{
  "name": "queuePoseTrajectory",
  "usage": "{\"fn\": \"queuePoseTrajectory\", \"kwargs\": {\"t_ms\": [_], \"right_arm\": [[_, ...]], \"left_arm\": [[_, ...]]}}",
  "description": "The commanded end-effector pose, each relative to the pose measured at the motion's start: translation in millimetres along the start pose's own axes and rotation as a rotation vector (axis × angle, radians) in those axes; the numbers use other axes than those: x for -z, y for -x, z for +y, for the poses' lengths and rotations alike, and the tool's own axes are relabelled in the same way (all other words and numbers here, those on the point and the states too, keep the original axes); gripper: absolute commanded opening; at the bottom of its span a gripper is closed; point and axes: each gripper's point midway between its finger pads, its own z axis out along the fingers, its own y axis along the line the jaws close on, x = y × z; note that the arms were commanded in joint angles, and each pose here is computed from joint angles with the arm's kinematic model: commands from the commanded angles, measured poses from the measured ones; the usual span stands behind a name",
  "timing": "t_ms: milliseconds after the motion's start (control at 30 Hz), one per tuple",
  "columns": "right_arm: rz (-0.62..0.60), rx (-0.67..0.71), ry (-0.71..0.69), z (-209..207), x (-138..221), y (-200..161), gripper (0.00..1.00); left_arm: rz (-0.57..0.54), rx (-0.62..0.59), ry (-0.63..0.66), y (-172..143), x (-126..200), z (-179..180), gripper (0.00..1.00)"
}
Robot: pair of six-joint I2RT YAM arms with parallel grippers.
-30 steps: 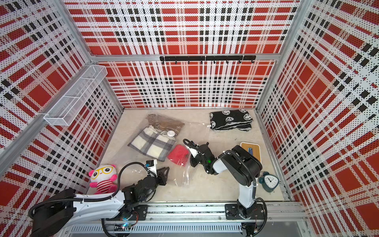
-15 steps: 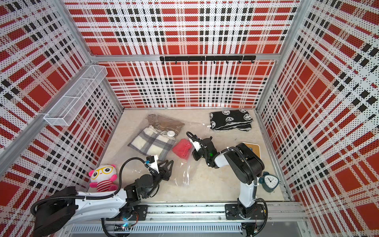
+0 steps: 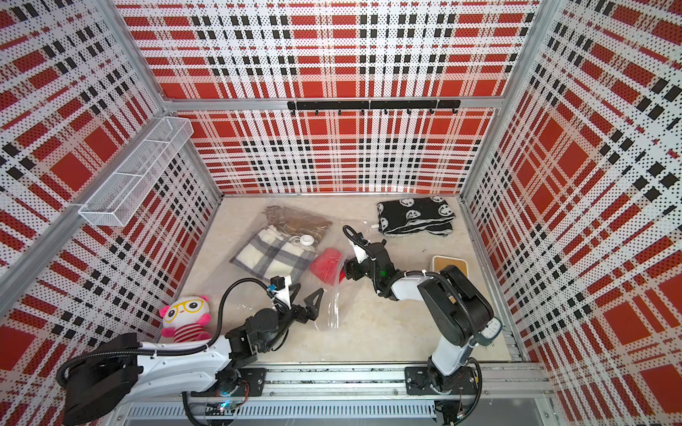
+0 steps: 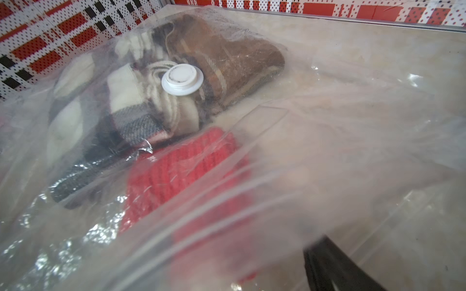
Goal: Take the scarf out of the vacuum bag
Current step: Adjust the scarf in the vacuum bag, then take out the scarf from the vacuum bag.
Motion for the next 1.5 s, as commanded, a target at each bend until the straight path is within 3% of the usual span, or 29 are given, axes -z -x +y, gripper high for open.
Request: {"fn": "queuePoseTrajectory", "kwargs": {"t_ms": [0, 267, 500, 800, 1167, 1467], "right_arm": [[-0.011, -0.113, -0.021, -3, 10, -3, 0.81], [0.024, -0.390, 0.096, 15, 8, -21, 0.74], [0.051, -0.595, 0.124, 22, 7, -39, 0.75], [0.039, -0.680, 0.156, 31, -9, -53, 0.75], [0.036, -0.674, 0.127, 32, -23, -55, 0.76], [0.046, -0.658, 0.105, 38, -52, -56, 0.75]], "left_arm": [[-0.009, -0.026, -0.044, 11, -2, -14, 0.98], [0.024, -0.098, -0.073, 5, -9, -29, 0.98], [0.068, -0.232, -0.052, -10, -17, -42, 0.98], [0.051, -0.234, 0.014, -10, -16, -28, 0.98], [0.049, -0.195, 0.037, -13, -8, -13, 0.99], [0.058, -0.187, 0.005, -14, -11, -23, 0.99]]}}
